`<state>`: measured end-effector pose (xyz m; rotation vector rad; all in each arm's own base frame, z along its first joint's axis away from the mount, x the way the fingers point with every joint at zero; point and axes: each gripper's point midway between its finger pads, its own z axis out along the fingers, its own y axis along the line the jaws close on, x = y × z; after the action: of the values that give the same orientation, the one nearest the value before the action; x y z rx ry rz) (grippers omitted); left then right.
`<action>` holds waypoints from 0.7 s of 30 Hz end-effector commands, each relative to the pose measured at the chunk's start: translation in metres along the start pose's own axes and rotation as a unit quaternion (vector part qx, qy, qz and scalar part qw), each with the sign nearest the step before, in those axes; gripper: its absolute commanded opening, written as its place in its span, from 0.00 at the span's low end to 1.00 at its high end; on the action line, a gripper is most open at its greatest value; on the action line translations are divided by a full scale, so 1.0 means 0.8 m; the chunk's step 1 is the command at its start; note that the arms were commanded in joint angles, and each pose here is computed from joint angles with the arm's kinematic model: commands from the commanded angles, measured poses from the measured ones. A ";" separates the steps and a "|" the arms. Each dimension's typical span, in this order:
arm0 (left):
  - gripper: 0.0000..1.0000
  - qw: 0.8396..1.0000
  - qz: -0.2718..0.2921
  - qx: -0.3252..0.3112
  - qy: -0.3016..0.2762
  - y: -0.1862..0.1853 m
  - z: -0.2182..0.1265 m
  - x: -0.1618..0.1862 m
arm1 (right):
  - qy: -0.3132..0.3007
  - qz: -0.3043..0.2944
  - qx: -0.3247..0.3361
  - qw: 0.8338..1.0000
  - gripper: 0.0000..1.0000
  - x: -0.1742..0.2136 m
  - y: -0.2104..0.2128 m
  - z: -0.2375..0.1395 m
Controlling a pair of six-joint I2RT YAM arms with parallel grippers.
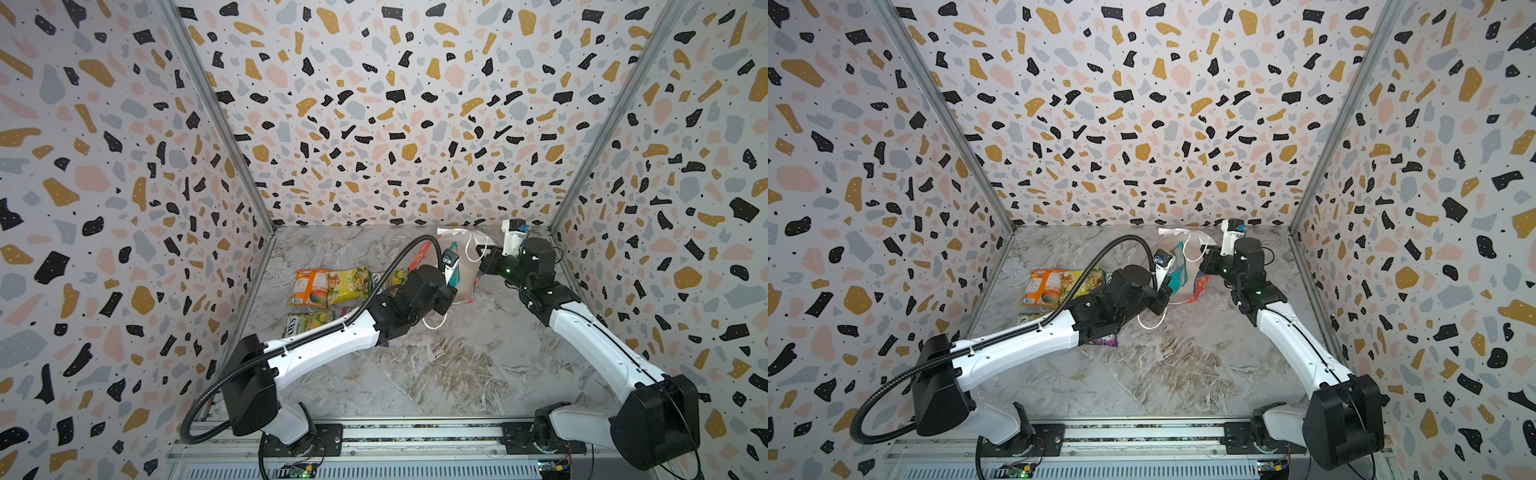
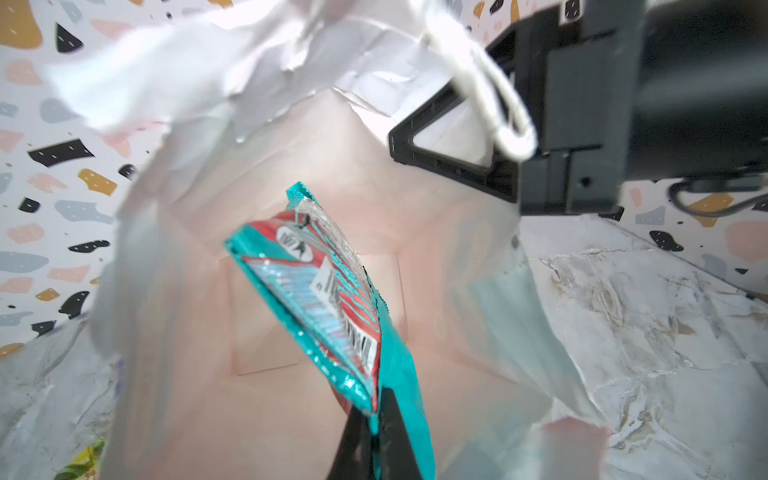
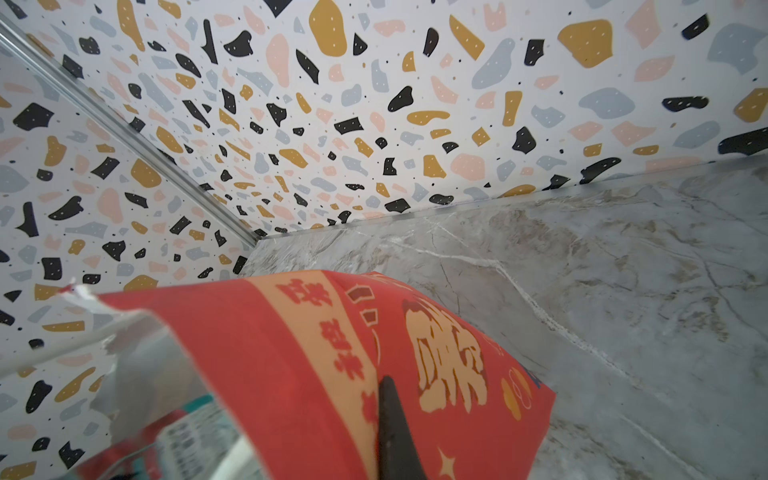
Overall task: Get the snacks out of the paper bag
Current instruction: 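Pull the teal packet up out of the bag with the left gripper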
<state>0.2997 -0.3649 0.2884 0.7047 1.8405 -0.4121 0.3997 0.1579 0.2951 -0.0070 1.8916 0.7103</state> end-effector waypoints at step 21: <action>0.00 0.978 -0.065 -0.100 -0.169 0.095 -0.198 -0.140 | 0.027 0.060 0.027 0.997 0.00 -0.037 -0.051 0.038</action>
<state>0.2513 -0.2621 0.4556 0.4113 1.5253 -0.5269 0.4482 0.1306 0.2753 0.1101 1.9875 0.6958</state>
